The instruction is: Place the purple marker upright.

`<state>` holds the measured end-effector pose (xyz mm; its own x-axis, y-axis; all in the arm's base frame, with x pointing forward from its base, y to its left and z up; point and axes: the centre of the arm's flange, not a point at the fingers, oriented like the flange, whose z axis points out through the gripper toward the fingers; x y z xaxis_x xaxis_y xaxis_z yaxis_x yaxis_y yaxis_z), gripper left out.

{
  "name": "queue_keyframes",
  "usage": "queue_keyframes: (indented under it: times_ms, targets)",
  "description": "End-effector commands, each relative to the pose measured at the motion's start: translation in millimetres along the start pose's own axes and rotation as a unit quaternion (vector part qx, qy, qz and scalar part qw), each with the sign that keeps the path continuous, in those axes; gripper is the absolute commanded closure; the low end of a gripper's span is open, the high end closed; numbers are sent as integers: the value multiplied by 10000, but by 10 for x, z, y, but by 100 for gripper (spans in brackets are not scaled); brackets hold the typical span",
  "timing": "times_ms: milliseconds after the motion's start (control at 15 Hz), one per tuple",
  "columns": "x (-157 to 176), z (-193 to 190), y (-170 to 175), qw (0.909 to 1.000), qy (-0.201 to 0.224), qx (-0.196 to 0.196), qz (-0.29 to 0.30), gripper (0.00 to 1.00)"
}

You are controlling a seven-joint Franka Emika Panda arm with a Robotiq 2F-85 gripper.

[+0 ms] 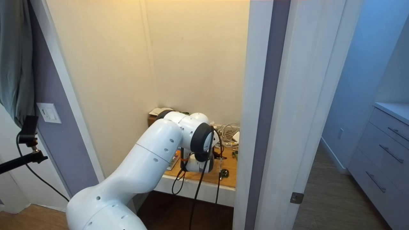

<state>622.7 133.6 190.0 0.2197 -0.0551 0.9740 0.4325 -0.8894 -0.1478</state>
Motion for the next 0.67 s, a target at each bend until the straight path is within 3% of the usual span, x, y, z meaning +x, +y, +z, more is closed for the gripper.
queue_keyframes:
  times_ms: [0,200,600]
  targets:
    - [342,16,-123,9988,-26,-241,429,0]
    - [521,58,-184,9970,-170,-192,730,0]
    - [738,35,-434,9888,-1142,134,952,0]
